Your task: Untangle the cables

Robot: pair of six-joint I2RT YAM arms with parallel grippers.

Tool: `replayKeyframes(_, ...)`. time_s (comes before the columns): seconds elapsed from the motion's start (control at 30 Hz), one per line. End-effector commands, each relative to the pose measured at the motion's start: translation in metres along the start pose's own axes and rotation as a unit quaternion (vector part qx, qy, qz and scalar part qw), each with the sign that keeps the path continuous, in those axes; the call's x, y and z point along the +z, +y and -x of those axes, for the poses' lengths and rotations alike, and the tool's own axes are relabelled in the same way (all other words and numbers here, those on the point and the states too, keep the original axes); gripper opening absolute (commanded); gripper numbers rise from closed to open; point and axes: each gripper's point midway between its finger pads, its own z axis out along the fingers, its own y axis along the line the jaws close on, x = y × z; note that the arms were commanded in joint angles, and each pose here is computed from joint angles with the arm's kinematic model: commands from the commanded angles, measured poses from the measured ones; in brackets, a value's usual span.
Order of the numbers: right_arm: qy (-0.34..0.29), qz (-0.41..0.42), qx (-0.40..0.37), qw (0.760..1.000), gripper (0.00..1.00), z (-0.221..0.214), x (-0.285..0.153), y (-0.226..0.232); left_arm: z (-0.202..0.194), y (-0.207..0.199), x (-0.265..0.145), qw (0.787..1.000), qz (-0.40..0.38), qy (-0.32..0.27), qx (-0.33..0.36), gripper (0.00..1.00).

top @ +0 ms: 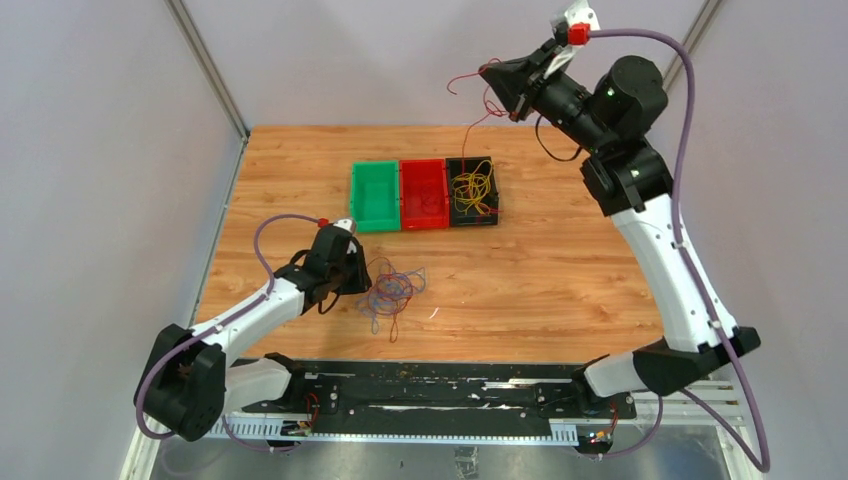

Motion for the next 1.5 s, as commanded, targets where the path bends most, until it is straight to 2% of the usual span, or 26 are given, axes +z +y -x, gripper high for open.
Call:
replayKeyframes(0.0, -0.059, 0.064, 0.02, 0.996, 0.0, 0.023, 0.026, 0.016, 0.01, -0.009, -0.004, 1.0, -0.012, -0.006, 0.01, 0.44)
replayKeyframes(0.13, -0.055, 0.089, 0.032, 0.994, 0.0, 0.012, 0.057, 0.019, 0.023, -0.011, -0.017, 1.0, -0.008, -0.02, 0.015, 0.65)
replayKeyframes(0.23, -0.056, 0.099, 0.034, 0.993, 0.0, 0.006, 0.078, 0.019, 0.036, -0.011, -0.033, 0.999, -0.001, -0.044, 0.013, 0.95)
replayKeyframes(0.27, -0.057, 0.101, 0.034, 0.993, 0.0, 0.005, 0.084, 0.019, 0.041, -0.011, -0.039, 0.998, 0.002, -0.054, 0.012, 0.99)
replayKeyframes(0.57, -0.042, 0.085, 0.034, 0.995, 0.0, -0.037, 0.13, 0.0, 0.075, 0.009, -0.103, 0.986, 0.051, -0.157, -0.028, 1.0)
replayKeyframes(0.73, -0.032, 0.079, 0.036, 0.996, 0.0, -0.06, 0.146, -0.007, 0.08, 0.016, -0.12, 0.98, 0.06, -0.188, -0.038, 1.0)
replayKeyframes(1.17, -0.065, 0.095, 0.039, 0.993, 0.0, -0.037, 0.152, 0.002, 0.075, 0.024, -0.116, 0.979, 0.076, -0.187, -0.031, 1.0)
replayKeyframes(1.47, -0.019, 0.079, 0.039, 0.996, 0.0, -0.087, 0.161, -0.006, 0.073, 0.027, -0.116, 0.979, 0.083, -0.186, -0.03, 1.0)
